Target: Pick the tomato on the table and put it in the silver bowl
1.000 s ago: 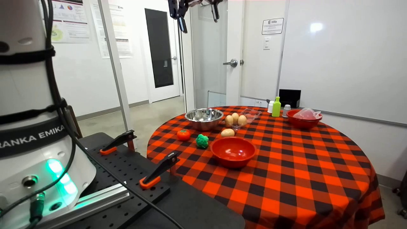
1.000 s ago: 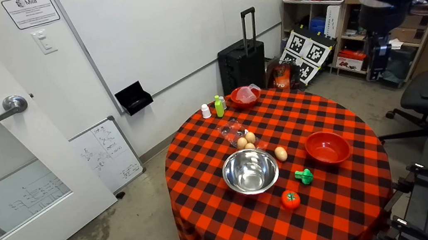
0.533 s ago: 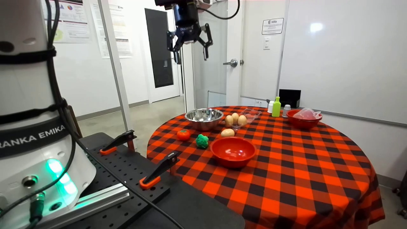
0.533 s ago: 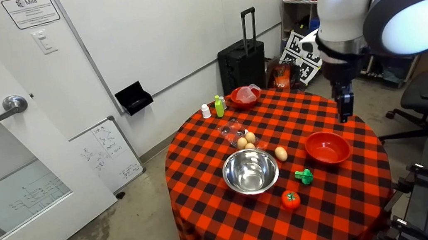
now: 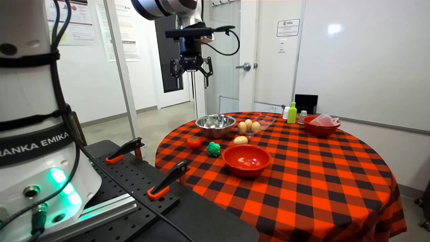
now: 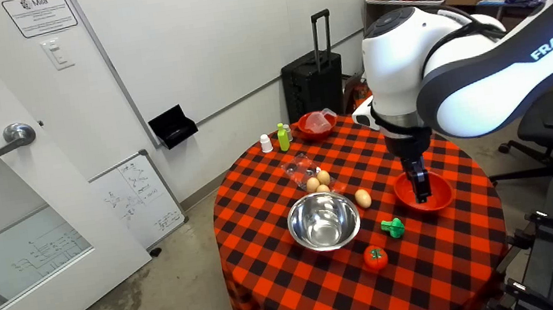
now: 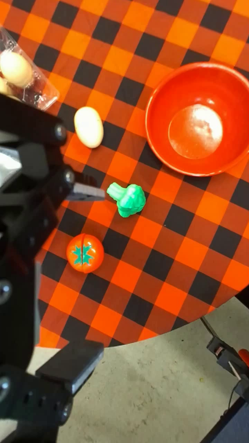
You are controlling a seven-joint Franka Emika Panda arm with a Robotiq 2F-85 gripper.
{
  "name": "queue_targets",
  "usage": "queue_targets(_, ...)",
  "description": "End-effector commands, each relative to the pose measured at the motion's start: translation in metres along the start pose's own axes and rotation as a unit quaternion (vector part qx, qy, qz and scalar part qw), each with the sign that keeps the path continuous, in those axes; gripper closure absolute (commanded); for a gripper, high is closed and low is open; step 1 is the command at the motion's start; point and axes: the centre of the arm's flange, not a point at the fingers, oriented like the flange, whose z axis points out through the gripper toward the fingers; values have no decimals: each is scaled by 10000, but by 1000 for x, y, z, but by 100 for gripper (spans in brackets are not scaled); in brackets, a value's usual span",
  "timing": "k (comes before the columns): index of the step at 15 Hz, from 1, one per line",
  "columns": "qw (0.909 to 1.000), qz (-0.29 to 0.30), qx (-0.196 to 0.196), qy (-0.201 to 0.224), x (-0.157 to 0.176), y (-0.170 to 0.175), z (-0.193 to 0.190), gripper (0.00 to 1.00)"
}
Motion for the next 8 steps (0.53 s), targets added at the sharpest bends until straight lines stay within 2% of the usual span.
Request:
queue_targets(1, 9996, -281, -86, 20, 33, 3, 22, 0)
queue_targets(8, 9980, -512, -362, -124, 75, 2, 70, 0)
